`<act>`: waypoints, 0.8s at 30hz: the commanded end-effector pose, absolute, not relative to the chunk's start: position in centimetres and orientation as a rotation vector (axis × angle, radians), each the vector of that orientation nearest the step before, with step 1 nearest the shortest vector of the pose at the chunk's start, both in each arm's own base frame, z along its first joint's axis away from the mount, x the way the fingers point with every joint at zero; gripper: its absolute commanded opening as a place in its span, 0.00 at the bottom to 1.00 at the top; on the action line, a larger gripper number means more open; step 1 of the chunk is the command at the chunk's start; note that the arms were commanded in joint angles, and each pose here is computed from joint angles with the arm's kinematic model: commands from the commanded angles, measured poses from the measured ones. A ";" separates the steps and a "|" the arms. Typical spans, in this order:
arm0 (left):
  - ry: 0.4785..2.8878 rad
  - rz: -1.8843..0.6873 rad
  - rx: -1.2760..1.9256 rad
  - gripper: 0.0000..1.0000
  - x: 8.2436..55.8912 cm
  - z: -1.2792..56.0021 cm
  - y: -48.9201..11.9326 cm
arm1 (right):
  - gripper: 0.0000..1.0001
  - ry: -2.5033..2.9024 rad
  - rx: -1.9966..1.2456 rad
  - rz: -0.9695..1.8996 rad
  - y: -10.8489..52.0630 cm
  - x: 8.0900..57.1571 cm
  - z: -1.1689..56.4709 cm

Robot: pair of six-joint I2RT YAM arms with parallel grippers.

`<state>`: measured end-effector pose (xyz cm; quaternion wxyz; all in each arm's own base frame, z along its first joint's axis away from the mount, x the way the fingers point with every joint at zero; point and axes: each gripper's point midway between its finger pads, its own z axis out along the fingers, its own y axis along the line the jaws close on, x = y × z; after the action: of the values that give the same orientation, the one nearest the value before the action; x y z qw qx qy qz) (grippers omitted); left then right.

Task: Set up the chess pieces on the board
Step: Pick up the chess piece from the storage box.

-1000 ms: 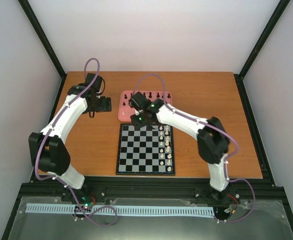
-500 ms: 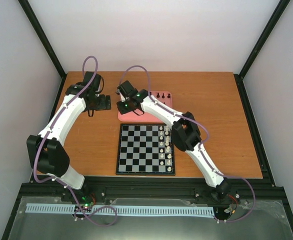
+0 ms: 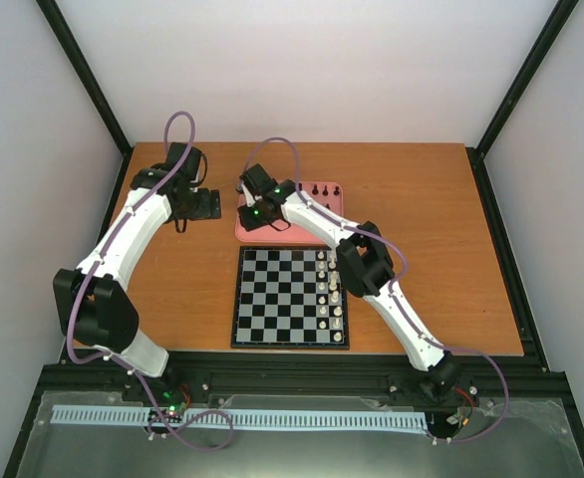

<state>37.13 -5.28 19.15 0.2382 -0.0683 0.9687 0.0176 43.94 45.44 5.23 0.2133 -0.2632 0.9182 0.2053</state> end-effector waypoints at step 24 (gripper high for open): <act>2.635 0.040 -0.200 1.00 37.5 19.8 -5.5 | 0.28 2.542 -0.722 0.599 46.3 45.2 3.0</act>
<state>37.16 -5.28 19.05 0.2369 -0.0682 0.9690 0.0180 44.38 46.24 3.17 0.2061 -0.2642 0.9175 0.2144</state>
